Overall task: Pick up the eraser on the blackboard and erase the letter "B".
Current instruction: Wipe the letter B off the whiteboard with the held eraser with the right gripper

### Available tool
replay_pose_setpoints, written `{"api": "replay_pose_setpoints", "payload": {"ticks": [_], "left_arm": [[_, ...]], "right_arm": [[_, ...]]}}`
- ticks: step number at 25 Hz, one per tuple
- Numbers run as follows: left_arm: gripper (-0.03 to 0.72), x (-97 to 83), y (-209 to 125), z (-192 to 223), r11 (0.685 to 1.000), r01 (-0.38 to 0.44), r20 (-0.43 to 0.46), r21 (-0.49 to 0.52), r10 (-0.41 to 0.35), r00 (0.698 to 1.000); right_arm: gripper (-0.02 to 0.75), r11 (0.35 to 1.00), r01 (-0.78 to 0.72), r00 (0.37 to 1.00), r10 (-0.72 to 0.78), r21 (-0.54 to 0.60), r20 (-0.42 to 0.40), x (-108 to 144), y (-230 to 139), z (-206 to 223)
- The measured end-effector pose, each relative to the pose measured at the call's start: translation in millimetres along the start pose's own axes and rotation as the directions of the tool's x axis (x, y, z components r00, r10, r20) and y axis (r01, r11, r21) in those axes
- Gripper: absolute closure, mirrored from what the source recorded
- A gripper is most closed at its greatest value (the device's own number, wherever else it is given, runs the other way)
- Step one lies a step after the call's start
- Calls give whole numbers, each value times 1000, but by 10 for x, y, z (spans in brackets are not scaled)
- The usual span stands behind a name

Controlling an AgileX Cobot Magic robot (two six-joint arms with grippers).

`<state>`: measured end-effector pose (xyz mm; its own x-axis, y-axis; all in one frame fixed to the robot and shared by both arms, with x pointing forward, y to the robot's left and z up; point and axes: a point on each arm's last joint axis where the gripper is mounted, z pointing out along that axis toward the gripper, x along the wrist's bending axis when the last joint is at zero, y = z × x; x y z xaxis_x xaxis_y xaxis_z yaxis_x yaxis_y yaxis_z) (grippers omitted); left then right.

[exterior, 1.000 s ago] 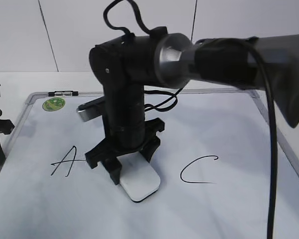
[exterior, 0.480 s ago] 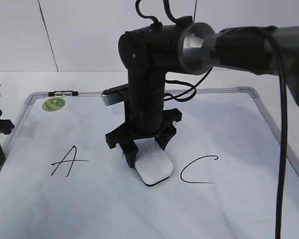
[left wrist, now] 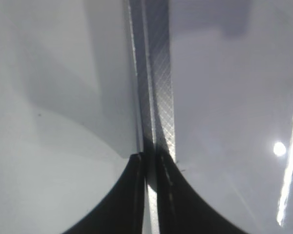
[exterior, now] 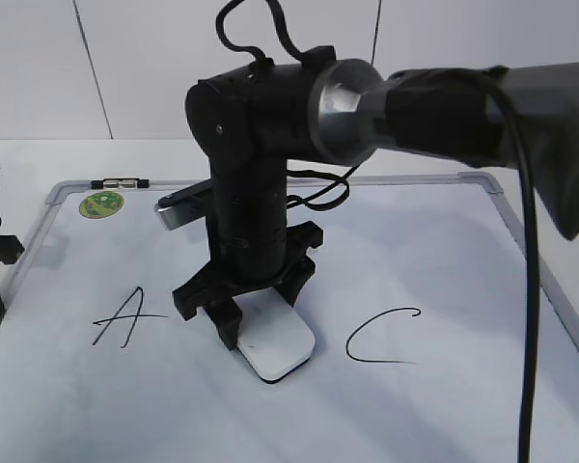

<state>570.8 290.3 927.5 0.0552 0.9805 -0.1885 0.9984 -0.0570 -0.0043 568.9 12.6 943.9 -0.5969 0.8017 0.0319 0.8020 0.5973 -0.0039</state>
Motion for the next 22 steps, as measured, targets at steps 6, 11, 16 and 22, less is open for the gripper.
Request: {"api": "replay_pose_setpoints", "payload": {"ticks": [6, 11, 16, 22], "left_arm": [[673, 1, -4, 0, 1000, -1, -1, 4, 1, 1000], [673, 1, -4, 0, 1000, -1, -1, 4, 1, 1000], [673, 1, -4, 0, 1000, -1, -1, 4, 1, 1000], [673, 1, -4, 0, 1000, -1, -1, 4, 1, 1000]], "right_arm": [[211, 1000, 3, 1000, -3, 1, -17, -23, 3, -2], [211, 999, -47, 998, 47, 3, -51, -175, 19, -9], [211, 991, -130, 989, 130, -2, -73, -432, 40, -23], [211, 982, -190, 981, 189, -16, -42, -697, 49, -47]]}}
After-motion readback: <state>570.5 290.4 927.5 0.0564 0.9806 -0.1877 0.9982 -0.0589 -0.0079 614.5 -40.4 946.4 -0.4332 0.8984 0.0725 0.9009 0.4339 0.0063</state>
